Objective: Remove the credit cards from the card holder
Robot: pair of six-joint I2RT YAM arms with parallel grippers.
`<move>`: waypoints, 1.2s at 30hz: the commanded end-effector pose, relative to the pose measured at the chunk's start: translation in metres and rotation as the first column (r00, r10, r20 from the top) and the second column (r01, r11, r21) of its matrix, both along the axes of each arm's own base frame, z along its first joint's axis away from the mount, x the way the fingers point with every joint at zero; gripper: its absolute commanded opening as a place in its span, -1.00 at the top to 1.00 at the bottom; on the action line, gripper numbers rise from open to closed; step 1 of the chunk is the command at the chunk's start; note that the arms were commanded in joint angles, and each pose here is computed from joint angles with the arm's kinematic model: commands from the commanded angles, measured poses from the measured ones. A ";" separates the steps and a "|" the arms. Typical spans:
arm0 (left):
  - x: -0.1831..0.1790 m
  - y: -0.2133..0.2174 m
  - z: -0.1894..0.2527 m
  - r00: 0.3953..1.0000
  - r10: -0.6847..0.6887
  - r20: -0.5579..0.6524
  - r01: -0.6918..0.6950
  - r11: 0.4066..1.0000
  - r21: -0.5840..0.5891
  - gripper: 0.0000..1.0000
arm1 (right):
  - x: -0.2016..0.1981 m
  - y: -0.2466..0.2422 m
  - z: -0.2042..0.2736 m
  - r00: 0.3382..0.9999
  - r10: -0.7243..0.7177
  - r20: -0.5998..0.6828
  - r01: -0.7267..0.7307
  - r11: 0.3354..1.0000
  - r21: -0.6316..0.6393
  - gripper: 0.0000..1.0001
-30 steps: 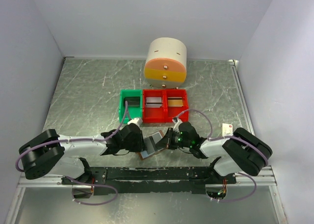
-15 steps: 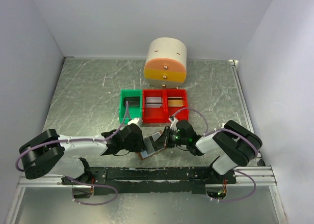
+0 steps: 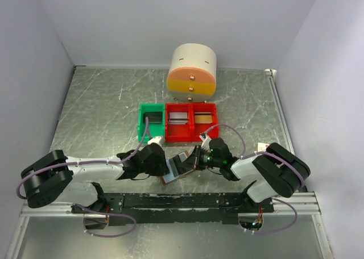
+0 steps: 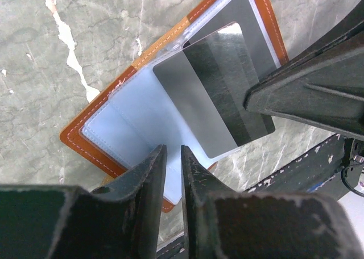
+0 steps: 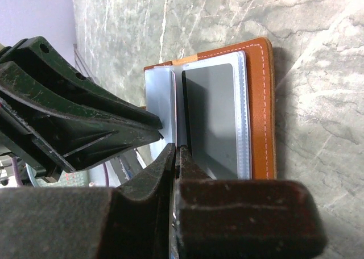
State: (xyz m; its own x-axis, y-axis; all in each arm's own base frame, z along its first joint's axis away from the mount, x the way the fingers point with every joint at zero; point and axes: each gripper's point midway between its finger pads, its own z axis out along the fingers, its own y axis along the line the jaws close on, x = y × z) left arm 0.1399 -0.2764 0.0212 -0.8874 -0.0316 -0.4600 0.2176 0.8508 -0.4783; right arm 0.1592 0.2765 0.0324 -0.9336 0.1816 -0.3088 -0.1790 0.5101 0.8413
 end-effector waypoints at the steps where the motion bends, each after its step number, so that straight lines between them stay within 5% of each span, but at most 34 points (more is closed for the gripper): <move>1: 0.001 0.004 0.008 0.999 -0.018 0.042 0.017 1.000 0.016 0.39 | -0.003 -0.005 -0.006 1.000 -0.001 -0.002 0.001 1.000 -0.013 1.00; 11: 0.011 -0.036 0.057 0.986 -0.083 0.148 0.108 0.980 -0.170 0.23 | -0.002 -0.006 -0.010 1.000 -0.015 -0.014 0.015 1.000 -0.015 1.00; 23: -0.008 -0.014 -0.022 0.999 -0.019 -0.038 0.016 0.997 -0.077 0.47 | -0.003 0.000 -0.001 0.998 0.052 0.024 -0.052 0.999 -0.012 0.83; 29: -0.011 0.001 -0.032 0.999 -0.005 -0.045 0.004 1.000 -0.017 0.50 | 0.003 0.010 0.010 0.991 0.113 0.066 -0.112 0.994 -0.016 0.59; 36: -0.009 0.009 -0.029 1.000 0.009 -0.024 -0.008 1.000 0.014 0.51 | 0.007 0.015 0.004 0.982 0.176 0.063 -0.172 0.983 -0.060 0.54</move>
State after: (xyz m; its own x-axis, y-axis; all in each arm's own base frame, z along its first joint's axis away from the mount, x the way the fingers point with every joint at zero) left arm 0.1454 -0.2982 0.0199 -0.8778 -0.0979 -0.4690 0.2210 0.7857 -0.5778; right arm 0.1683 0.2920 0.0448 -0.9248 0.0639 -0.3750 -0.2966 0.4962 0.8160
